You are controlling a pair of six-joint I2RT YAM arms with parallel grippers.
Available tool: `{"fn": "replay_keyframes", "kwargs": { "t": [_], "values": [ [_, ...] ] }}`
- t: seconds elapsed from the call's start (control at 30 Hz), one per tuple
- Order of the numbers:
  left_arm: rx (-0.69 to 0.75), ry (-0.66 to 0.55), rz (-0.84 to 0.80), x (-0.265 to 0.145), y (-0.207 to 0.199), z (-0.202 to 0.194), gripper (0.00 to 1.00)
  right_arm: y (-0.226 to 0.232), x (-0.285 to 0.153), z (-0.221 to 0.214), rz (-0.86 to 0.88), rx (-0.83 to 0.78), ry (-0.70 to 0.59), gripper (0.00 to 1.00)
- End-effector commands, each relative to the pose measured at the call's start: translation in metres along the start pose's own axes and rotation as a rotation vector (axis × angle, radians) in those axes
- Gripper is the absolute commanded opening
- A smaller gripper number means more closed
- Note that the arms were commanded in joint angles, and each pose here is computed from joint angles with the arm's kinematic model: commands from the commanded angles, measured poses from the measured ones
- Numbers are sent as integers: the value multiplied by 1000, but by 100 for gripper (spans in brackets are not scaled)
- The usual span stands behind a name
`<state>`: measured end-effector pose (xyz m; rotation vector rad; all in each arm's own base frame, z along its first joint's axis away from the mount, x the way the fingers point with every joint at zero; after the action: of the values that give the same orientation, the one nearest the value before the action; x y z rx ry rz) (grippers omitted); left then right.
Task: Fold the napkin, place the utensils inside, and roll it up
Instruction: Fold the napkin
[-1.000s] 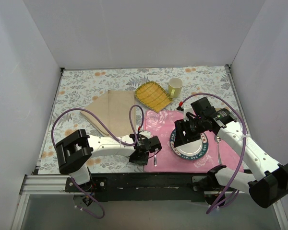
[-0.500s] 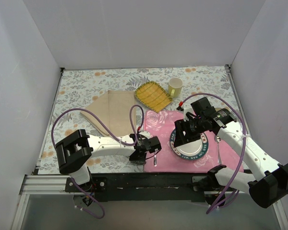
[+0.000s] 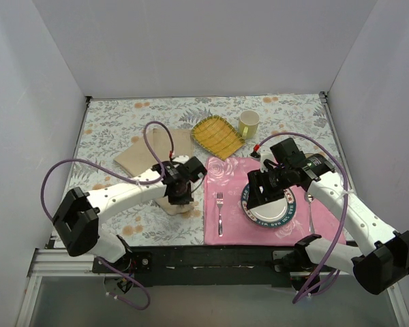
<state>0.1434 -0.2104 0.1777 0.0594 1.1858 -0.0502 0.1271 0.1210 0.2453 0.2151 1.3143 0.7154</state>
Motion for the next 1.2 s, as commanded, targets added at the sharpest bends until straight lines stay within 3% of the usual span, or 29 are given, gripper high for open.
{"fn": "replay_keyframes", "kwargs": {
  "t": [0.0, 0.3, 0.47, 0.67, 1.17],
  "values": [
    [-68, -111, -10, -16, 34, 49, 0, 3, -2, 7, 3, -10, -21, 67],
    [-326, -202, 77, -14, 98, 123, 0, 12, -2, 26, 26, 35, 23, 67],
    [-405, -260, 94, -33, 116, 155, 0, 19, -4, 45, 23, 35, 35, 67],
    [-435, -276, 147, -37, 138, 165, 0, 20, 3, 60, 24, 49, 59, 66],
    [-568, -279, 164, 5, 194, 188, 0, 17, 3, 59, -14, 66, 90, 66]
  ]
}}
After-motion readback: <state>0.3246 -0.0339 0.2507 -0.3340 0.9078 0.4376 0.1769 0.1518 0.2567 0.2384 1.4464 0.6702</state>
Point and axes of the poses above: each gripper's point midway between its finger pads, its own x axis out along the fingers, its own y axis along the line the jaws close on, z = x × y, the point moved 10 cm from there along -x, back along the fingers, and after that the axes turned 6 degrees about x, right-handed, at the moved point
